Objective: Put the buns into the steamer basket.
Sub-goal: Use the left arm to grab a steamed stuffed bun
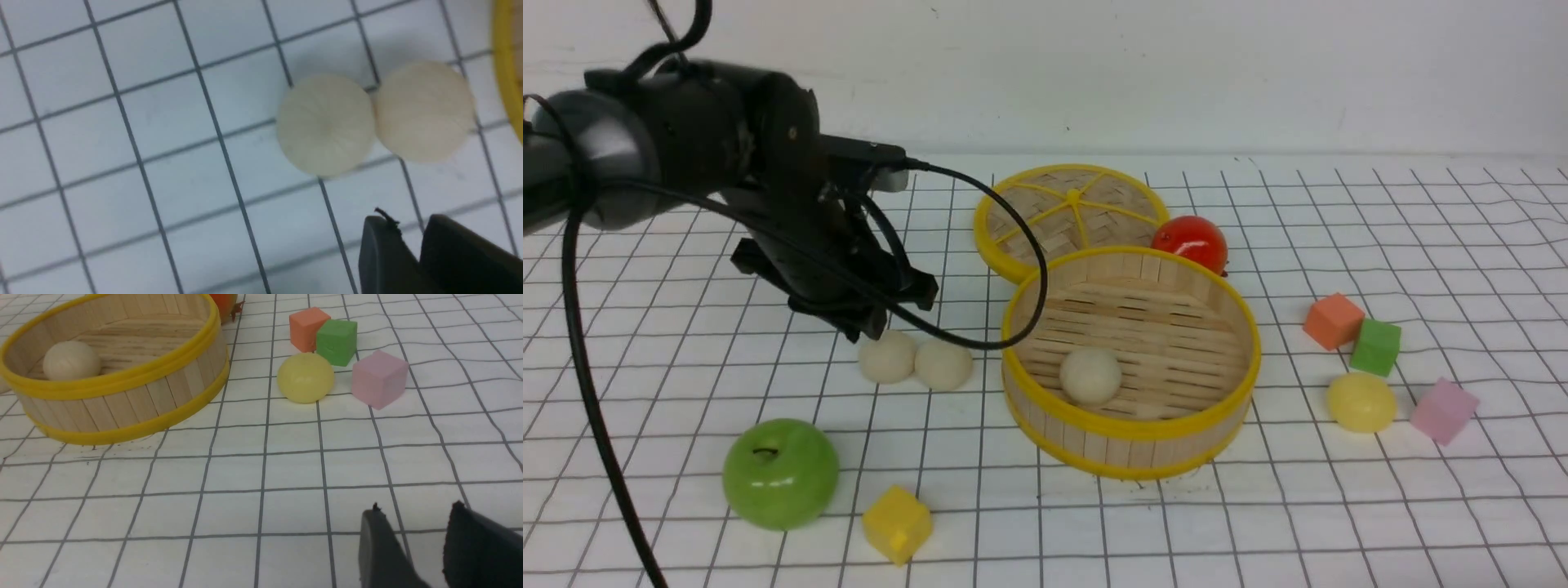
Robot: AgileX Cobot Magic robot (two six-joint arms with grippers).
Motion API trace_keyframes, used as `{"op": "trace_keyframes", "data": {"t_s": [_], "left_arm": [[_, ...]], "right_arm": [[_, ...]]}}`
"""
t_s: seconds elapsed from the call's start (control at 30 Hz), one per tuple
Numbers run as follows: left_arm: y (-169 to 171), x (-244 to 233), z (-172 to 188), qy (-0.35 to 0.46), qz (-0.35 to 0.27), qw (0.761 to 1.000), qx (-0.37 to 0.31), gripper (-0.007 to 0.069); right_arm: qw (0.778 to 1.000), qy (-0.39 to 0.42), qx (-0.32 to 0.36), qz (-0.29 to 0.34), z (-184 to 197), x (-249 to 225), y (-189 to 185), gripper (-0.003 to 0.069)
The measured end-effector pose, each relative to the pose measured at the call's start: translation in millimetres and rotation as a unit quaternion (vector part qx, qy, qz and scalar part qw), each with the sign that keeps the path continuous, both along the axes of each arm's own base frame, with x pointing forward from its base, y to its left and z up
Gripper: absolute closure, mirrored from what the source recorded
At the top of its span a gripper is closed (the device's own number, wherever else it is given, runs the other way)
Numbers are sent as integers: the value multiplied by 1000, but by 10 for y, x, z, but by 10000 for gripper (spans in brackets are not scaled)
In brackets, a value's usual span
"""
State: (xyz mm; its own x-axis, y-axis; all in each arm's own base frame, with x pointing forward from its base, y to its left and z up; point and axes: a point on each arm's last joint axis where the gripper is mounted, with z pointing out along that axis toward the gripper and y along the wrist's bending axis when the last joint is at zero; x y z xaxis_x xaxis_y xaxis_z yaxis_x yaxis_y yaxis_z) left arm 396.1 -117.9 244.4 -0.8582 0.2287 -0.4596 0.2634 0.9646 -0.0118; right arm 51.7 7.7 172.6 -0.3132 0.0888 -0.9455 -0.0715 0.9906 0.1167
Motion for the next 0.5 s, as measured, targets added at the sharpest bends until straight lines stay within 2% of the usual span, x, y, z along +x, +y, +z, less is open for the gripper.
{"op": "trace_keyframes", "data": {"t_s": [0.13, 0.3, 0.5], "left_arm": [[10, 72, -84, -11, -1, 1000, -2, 443], [-15, 171, -306, -9, -5, 1000, -1, 354], [-20, 253, -399, -33, -12, 999, 8, 337]], "right_arm": [[1000, 0, 0, 0, 0, 0, 0, 419], [1000, 0, 0, 0, 0, 0, 0, 419], [1000, 0, 0, 0, 0, 0, 0, 419]]}}
